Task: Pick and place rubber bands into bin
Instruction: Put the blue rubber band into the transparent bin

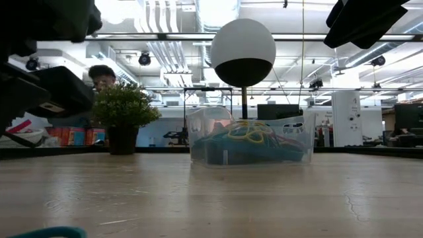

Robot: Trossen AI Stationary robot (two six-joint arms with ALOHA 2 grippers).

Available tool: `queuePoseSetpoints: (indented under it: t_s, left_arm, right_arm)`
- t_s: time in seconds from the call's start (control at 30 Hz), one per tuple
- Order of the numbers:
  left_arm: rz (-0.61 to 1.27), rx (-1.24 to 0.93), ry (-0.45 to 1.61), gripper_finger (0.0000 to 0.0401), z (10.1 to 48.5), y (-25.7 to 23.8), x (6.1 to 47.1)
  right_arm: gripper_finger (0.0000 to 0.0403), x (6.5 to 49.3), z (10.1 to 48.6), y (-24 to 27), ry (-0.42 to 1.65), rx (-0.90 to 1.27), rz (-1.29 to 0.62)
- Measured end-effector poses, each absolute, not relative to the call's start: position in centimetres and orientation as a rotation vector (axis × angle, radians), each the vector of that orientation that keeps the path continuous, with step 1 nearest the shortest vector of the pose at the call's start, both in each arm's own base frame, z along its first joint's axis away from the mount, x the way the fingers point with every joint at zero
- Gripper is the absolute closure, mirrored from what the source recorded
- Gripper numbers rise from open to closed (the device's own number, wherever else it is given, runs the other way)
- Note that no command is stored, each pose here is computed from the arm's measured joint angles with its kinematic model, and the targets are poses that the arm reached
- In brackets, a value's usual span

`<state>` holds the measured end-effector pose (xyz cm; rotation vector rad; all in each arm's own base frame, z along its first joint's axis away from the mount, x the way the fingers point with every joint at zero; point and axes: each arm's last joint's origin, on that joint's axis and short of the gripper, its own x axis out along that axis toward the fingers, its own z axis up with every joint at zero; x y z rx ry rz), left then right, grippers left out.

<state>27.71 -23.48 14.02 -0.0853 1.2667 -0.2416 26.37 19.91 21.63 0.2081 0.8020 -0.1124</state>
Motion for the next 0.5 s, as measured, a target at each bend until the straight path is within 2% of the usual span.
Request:
queuePoseSetpoints:
  t_s: [0.5]
  left_arm:
    - [0.015, -0.166, 1.452, 0.0327, 13.4, -22.4, 25.9]
  right_arm:
    - [0.0344, 26.3, 21.6, 19.9, 0.801, 0.228, -0.12]
